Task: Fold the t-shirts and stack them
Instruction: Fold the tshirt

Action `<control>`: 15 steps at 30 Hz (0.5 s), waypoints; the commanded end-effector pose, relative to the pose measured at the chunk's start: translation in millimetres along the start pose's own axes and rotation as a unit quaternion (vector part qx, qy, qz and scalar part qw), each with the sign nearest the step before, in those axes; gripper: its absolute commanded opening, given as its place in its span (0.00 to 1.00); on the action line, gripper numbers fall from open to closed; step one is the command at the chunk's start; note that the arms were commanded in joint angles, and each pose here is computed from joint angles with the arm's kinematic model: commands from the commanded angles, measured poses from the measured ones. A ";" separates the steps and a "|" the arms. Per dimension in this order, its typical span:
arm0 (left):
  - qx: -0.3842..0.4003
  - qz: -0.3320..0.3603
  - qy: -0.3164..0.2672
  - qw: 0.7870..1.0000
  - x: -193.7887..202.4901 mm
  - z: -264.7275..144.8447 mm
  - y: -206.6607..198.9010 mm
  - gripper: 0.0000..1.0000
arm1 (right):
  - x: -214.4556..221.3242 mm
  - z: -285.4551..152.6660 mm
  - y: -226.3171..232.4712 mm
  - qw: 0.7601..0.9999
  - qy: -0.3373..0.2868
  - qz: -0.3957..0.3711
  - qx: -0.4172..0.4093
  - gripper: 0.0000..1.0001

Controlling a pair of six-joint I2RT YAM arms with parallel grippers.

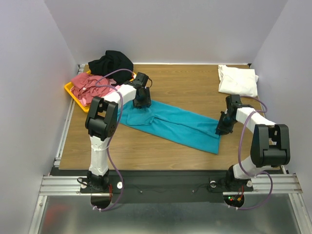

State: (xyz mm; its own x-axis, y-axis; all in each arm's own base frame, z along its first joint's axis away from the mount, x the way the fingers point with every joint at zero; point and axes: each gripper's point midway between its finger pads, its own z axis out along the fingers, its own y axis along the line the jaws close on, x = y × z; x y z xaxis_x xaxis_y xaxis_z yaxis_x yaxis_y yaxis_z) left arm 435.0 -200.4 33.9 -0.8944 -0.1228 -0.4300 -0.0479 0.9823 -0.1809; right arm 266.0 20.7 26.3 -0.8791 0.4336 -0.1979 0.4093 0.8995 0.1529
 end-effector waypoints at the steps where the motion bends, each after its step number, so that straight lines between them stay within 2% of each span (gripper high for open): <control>1: -0.006 0.001 0.008 1.000 1.2 -5.3 4.8 0.61 | -12.9 -3.9 3.5 1.000 -0.028 -0.003 -0.010 0.25; 2: -0.006 0.001 0.008 1.000 1.2 -5.3 4.8 0.61 | -12.4 -4.4 3.3 1.000 -0.029 -0.003 -0.010 0.24; 6: -0.006 0.001 0.008 1.000 1.0 -5.0 4.7 0.61 | -4.9 -5.1 2.4 1.000 -0.024 -0.004 -0.015 0.06; 9: -0.006 0.002 0.008 1.000 0.8 -5.2 4.6 0.61 | 3.2 -6.4 1.8 1.000 -0.015 -0.009 -0.020 0.00; 15: -0.008 0.002 0.011 1.000 2.7 -3.1 5.5 0.61 | 12.4 -16.6 3.8 0.999 -0.008 -0.007 -0.032 0.00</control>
State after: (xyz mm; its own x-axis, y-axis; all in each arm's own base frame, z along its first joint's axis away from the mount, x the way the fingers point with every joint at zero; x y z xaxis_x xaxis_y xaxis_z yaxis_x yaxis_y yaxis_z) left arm 435.1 -200.5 34.1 -0.8943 -0.1228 -0.4303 -0.0478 0.9823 -0.1810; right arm 252.2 26.2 28.3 -0.8827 0.4289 -0.1920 0.3977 0.8994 0.1813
